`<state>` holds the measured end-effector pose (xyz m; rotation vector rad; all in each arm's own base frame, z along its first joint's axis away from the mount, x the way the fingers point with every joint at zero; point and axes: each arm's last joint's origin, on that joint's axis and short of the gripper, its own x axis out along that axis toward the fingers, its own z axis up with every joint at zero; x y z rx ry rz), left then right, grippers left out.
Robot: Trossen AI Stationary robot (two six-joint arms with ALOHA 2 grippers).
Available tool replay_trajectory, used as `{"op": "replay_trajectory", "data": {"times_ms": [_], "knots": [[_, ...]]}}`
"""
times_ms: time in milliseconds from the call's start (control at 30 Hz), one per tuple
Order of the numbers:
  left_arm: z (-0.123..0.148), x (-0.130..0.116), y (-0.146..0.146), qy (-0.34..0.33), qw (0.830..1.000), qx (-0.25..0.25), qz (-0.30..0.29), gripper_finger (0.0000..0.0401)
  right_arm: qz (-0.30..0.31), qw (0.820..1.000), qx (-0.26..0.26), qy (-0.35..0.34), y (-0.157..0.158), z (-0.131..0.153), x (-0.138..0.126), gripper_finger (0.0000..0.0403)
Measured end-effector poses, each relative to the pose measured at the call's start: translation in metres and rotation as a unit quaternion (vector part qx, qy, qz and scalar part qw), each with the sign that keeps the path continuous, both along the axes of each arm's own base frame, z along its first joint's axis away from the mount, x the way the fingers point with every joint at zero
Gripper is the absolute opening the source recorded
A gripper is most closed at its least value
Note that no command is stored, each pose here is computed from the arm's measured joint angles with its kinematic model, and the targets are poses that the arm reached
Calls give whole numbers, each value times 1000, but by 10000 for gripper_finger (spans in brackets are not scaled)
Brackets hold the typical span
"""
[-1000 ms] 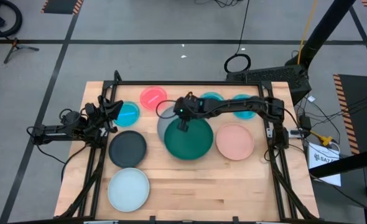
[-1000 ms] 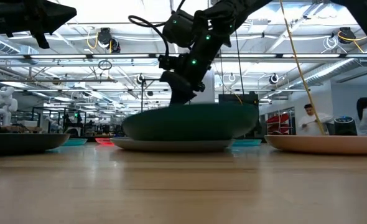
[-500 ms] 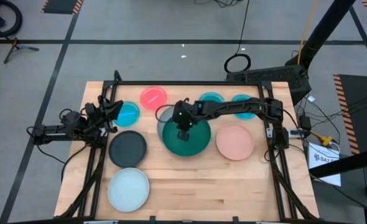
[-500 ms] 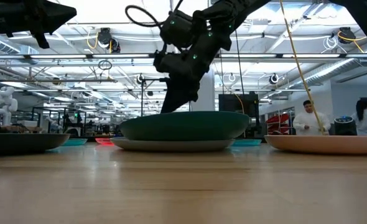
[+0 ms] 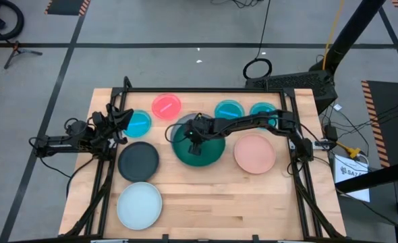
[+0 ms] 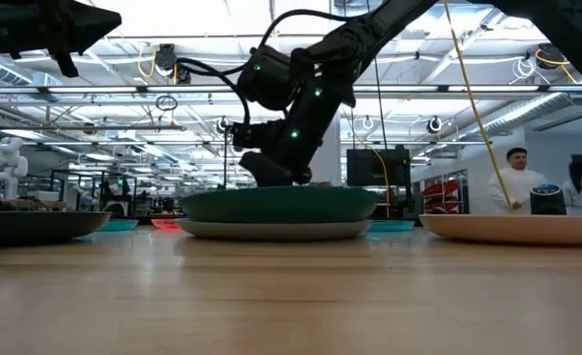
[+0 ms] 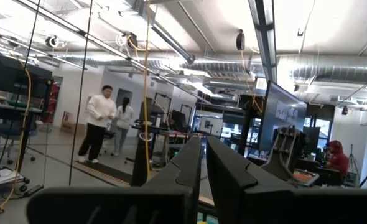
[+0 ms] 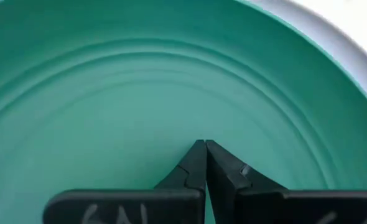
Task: Stack plastic plates
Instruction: Stack the dark green plate on top of the gray plate, then stack the pink plate on top of the dark green plate
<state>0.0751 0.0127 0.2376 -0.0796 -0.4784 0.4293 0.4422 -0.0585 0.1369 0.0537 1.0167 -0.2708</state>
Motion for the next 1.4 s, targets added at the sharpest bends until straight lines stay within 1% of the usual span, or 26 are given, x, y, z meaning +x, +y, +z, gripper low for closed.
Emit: {"op": "replay_trajectory", "data": {"times_ms": [67,200,433,500,633,900,1100,1267,1400], "knots": [[0,0,0,0,1000,0,0,31,-4,1000,-8,-20,-2,1,3,0],[0,0,0,0,1000,0,0,31,-17,999,-27,-39,-6,3,6,0],[0,0,0,0,1000,0,0,31,-49,995,-69,-50,-8,6,7,0],[0,0,0,0,1000,0,0,31,-47,995,-69,-61,-6,10,9,0],[0,0,0,0,1000,0,0,31,-37,993,-68,-84,5,28,8,0],[0,0,0,0,1000,0,0,31,-6,989,-60,-134,40,67,3,0],[0,0,0,-1,1000,-1,-1,31,-5,982,-38,-185,61,74,9,2],[0,0,0,-1,1000,-2,-1,31,39,970,-3,-241,72,79,17,21],[0,0,0,-2,1000,-2,-1,31,50,958,0,-283,79,86,21,40]]}}
